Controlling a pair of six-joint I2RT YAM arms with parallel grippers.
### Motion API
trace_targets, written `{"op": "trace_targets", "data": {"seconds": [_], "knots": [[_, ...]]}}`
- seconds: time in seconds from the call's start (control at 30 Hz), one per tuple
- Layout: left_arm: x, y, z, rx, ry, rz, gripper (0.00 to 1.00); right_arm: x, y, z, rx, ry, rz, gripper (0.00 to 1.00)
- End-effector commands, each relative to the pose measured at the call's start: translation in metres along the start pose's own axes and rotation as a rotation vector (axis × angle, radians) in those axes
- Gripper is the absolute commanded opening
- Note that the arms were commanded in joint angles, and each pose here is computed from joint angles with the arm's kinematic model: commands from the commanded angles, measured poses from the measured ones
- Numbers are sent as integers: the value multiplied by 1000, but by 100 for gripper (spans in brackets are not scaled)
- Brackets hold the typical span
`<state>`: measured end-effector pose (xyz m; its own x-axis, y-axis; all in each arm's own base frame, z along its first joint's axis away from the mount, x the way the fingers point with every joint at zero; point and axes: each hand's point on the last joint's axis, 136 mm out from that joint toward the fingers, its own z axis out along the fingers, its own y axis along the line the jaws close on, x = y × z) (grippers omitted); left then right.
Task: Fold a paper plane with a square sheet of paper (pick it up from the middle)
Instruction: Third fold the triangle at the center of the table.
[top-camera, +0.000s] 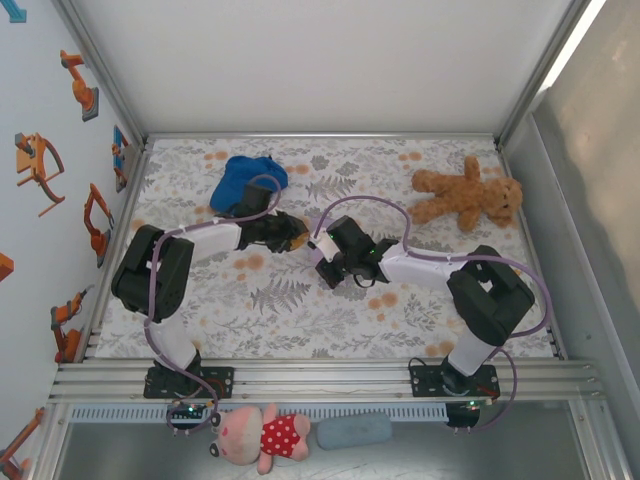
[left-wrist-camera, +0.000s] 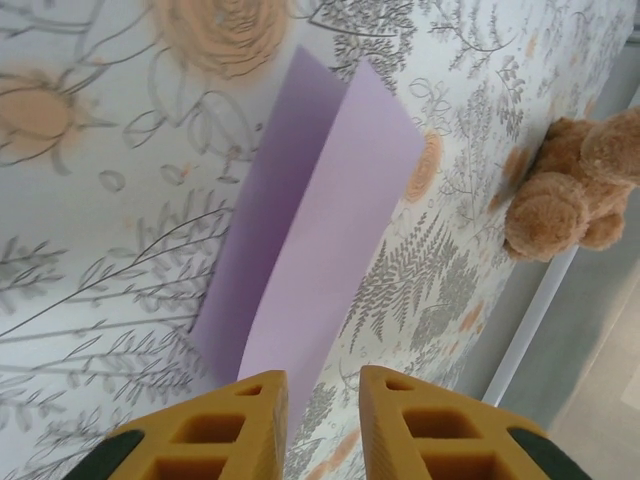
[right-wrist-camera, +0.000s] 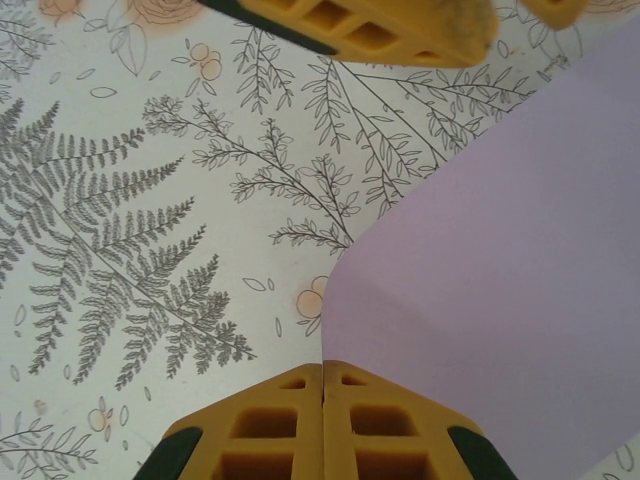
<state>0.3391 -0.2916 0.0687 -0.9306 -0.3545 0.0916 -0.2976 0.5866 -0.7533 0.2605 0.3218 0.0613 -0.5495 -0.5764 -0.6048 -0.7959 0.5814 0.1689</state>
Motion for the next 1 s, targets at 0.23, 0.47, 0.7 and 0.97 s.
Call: {"op": "trace_targets", "data": {"seconds": [0.23, 0.47, 0.7, 0.97], "knots": [[-6, -3, 47, -27, 74, 29, 18, 3, 8, -7, -100, -5, 84, 0], [-4, 23, 58, -143, 102, 19, 17, 4, -6, -6, -95, -7, 151, 0], [0, 45, 62, -234, 126, 16, 16, 9, -35, 2, -15, 12, 240, 0], [1, 45, 62, -233, 134, 19, 16, 12, -54, 8, 47, 34, 299, 0]]}}
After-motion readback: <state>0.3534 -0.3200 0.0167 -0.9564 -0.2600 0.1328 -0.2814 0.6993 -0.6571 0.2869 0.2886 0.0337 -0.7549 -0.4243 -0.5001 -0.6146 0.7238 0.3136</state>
